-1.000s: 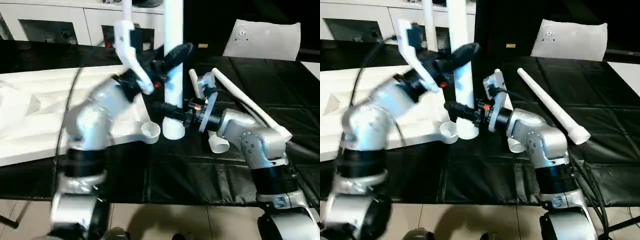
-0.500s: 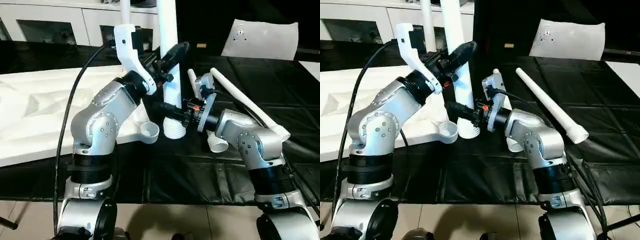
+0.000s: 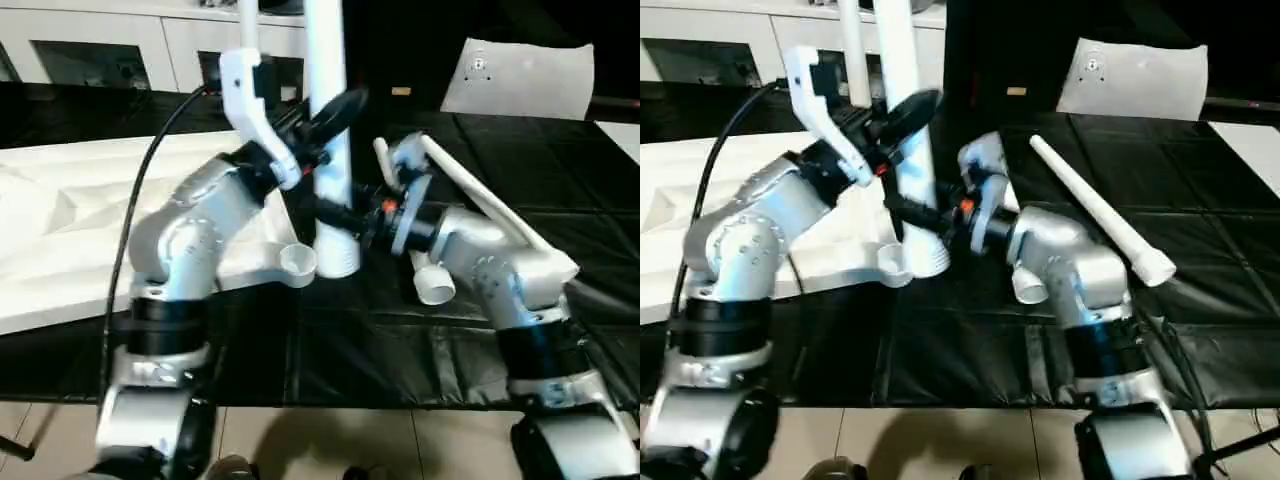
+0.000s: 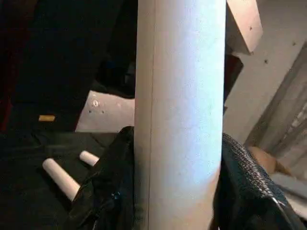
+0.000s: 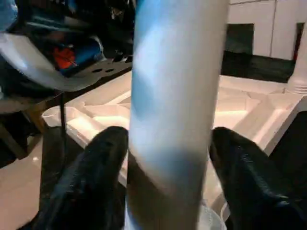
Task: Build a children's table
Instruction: Pick table leg
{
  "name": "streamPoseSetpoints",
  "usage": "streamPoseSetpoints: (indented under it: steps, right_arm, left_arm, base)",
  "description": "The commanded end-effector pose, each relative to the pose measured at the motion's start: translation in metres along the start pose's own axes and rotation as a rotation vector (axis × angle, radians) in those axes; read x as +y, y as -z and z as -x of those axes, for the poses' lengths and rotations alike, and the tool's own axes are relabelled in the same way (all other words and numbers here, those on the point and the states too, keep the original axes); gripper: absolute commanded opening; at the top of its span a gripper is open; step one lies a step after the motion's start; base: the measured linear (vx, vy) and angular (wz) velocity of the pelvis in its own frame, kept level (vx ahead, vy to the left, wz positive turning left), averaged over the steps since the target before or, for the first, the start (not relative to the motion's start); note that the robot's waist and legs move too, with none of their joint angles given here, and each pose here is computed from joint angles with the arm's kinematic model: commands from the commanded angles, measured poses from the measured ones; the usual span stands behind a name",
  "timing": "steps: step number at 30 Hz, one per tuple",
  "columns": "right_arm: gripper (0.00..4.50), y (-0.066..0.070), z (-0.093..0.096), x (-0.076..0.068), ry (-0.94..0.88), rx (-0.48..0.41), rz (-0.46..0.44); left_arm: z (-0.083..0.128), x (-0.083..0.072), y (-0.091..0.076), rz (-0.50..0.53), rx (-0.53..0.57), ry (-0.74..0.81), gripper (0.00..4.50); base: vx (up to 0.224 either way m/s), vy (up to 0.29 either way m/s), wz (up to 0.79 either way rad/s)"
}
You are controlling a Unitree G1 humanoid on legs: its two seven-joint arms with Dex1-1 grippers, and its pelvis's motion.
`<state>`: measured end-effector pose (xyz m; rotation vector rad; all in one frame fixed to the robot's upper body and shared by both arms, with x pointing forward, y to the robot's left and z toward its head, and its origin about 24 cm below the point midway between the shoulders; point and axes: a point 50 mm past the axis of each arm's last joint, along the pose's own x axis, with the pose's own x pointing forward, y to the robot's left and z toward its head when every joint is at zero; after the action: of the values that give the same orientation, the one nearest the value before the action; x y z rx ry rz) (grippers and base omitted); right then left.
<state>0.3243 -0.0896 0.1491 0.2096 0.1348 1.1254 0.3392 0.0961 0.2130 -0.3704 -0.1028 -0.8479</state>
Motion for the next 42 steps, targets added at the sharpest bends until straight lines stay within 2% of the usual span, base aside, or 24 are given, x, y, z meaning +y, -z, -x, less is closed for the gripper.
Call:
streamPoseSetpoints:
  steps: [1,6,7,13,18,19,23,34,42]
  right_arm:
    - [3.40,-0.009,0.004,-0.002,-0.023,-0.001,0.004]
    - [3.47,-0.004,0.009,-0.003,-0.066,0.099,0.020]
    - [3.47,-0.002,0.010,-0.005,-0.066,0.124,0.015]
    - [3.52,-0.002,0.008,-0.004,-0.113,0.118,-0.001]
    - [3.52,-0.002,0.007,-0.002,-0.140,0.119,-0.015]
    - [3.21,-0.002,0.007,-0.002,-0.147,0.122,-0.020]
    - [3.08,-0.001,0.008,-0.002,-0.171,0.133,-0.028]
    - [2.05,0.002,0.007,0.000,-0.200,0.127,-0.024]
    - [1.95,0.009,0.008,0.001,-0.192,0.127,-0.024]
  left_arm:
    - [-0.006,-0.008,-0.010,-0.019,-0.001,0.095,1.79]
    - [-0.009,-0.011,-0.015,-0.043,0.022,0.178,1.79]
    - [-0.010,-0.016,-0.016,-0.057,0.035,0.232,1.79]
    - [-0.010,-0.031,-0.013,-0.076,0.081,0.371,1.78]
    - [-0.009,-0.035,-0.010,-0.100,0.108,0.412,1.77]
    - [-0.010,-0.035,-0.010,-0.104,0.110,0.416,1.77]
    - [-0.010,-0.037,-0.012,-0.120,0.116,0.440,1.77]
    - [-0.010,-0.044,-0.010,-0.117,0.132,0.491,1.77]
    - [-0.012,-0.047,-0.009,-0.062,0.142,0.478,1.77]
  base:
    - [0.000,0.000,0.00]
    - [0.000,0.000,0.00]
    - [0.000,0.000,0.00]
    - [0.000,0.000,0.00]
    - [0.000,0.000,0.00]
    - [0.000,0.000,0.00]
    - [0.000,0.000,0.00]
    - [0.000,0.000,0.00]
    - [0.000,0.000,0.00]
